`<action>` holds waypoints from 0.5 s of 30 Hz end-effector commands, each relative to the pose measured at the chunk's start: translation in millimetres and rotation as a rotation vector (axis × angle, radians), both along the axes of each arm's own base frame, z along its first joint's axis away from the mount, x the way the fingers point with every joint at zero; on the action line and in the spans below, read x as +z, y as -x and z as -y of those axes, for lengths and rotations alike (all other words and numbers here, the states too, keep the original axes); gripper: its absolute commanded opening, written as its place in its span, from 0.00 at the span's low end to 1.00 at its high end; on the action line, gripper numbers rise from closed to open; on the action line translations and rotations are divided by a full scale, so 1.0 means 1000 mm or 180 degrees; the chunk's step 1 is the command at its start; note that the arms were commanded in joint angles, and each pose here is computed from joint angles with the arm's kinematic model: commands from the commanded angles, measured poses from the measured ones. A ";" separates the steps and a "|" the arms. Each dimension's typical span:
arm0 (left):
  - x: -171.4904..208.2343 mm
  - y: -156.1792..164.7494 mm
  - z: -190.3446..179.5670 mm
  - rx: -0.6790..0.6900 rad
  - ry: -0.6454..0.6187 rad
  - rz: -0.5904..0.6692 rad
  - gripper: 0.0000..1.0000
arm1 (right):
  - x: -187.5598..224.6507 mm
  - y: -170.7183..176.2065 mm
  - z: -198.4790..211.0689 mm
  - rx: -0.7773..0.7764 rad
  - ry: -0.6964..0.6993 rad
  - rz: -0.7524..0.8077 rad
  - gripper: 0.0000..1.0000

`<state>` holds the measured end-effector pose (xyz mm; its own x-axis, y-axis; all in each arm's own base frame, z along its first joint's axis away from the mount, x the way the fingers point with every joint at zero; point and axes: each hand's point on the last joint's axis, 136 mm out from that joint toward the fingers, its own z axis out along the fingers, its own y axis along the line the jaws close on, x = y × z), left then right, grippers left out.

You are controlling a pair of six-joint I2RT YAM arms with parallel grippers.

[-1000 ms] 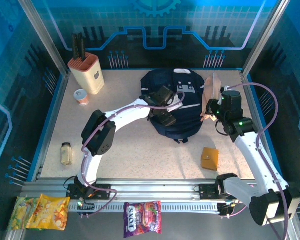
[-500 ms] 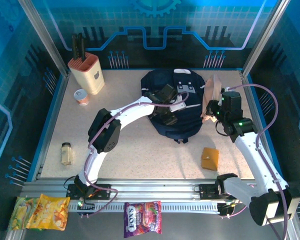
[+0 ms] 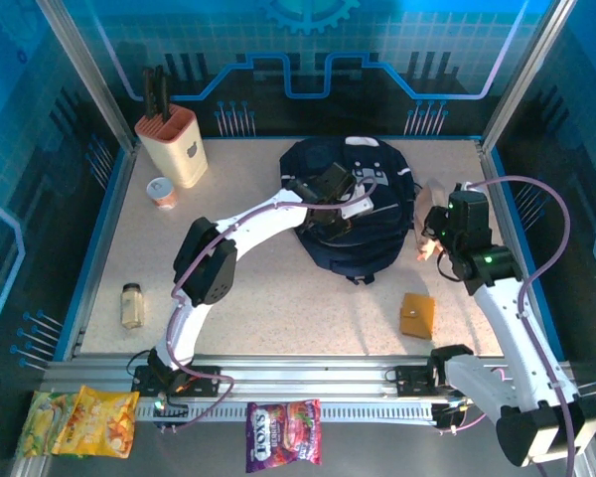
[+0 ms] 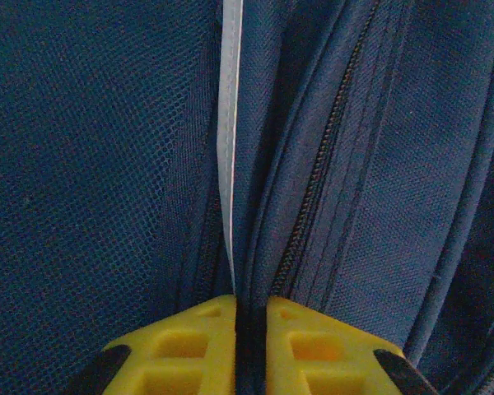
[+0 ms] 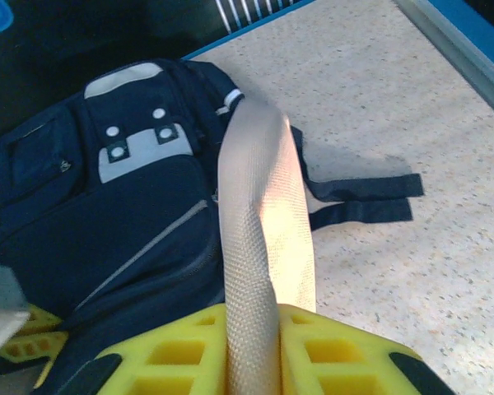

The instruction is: Pack the student bag

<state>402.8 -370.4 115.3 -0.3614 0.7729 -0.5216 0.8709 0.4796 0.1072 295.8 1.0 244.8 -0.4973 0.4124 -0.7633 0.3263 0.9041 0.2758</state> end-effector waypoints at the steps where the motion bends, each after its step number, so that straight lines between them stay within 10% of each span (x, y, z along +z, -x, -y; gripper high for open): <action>1: 0.055 -0.002 0.008 0.0013 0.0430 0.0121 0.10 | -0.017 0.022 0.018 -0.0266 0.0027 -0.0221 0.20; 15: 0.115 -0.021 -0.003 0.0472 0.1182 0.0104 0.00 | -0.016 0.041 -0.022 0.0208 -0.1300 -0.0256 0.04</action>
